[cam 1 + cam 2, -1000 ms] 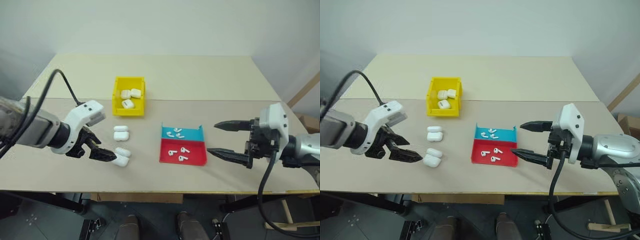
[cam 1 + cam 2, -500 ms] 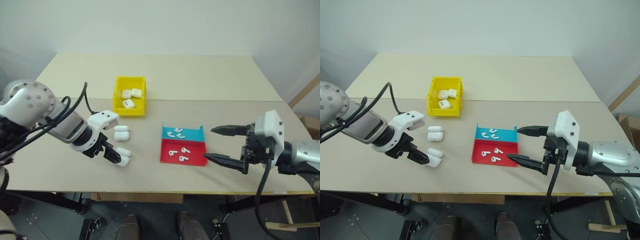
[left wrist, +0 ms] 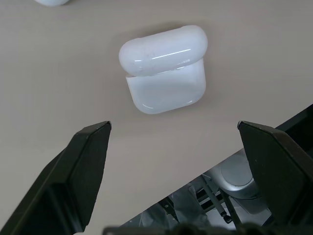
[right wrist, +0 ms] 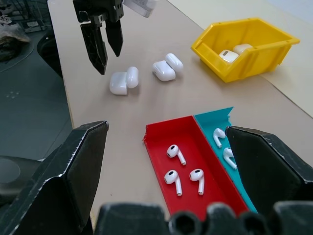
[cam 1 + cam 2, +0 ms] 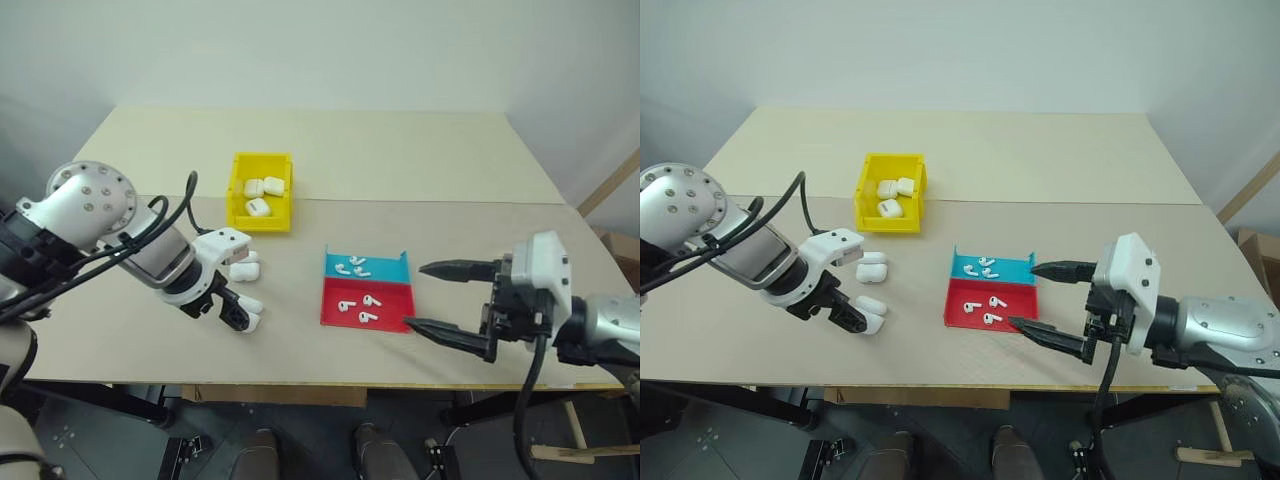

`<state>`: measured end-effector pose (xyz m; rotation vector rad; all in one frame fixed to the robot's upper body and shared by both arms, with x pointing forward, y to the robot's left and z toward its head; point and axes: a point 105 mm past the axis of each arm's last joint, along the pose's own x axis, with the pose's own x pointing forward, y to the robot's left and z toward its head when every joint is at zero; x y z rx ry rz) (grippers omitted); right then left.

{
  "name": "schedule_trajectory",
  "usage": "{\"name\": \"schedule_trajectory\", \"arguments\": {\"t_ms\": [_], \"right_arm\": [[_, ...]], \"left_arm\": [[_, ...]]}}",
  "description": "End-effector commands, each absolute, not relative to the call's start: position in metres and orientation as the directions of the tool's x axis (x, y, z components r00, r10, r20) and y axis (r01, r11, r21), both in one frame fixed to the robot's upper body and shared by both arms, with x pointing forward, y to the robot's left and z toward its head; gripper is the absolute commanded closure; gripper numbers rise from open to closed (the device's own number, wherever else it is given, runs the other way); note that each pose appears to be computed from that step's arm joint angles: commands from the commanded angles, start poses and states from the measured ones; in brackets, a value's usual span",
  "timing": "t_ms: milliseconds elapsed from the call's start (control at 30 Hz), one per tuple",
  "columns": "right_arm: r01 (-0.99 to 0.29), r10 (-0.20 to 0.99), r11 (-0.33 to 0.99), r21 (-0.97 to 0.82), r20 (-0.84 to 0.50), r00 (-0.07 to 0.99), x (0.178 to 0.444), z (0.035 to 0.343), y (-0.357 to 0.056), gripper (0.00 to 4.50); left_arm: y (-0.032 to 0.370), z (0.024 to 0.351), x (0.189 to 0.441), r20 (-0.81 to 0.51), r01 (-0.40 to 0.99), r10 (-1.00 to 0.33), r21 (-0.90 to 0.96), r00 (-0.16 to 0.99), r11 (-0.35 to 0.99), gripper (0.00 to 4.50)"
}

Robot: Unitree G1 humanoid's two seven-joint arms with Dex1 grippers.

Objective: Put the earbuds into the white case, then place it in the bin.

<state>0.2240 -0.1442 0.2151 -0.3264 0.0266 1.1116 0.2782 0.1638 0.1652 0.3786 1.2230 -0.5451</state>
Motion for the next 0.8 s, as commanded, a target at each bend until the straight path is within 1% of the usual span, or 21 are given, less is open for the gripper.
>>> {"name": "schedule_trajectory", "arguments": {"t_ms": [33,400,600,800], "right_arm": [[-0.868,0.876,0.401,-0.295,-0.155,0.457,0.220,0.229,-0.143,0.04],[-0.870,0.878,0.396,-0.294,-0.156,0.452,0.211,0.230,-0.139,0.04],[-0.873,0.882,0.387,-0.296,-0.158,0.445,0.210,0.231,-0.138,0.04],[-0.874,0.884,0.385,-0.297,-0.155,0.442,0.210,0.232,-0.138,0.04]], "left_arm": [[0.160,0.167,0.279,-0.943,0.586,-0.201,-0.008,0.265,0.810,0.00],[0.162,0.160,0.277,-0.945,0.583,-0.185,0.006,0.268,0.812,0.00],[0.160,0.156,0.281,-0.945,0.568,-0.186,0.001,0.270,0.823,0.00],[0.146,0.151,0.281,-0.943,0.602,-0.218,-0.023,0.253,0.798,0.00]]}}
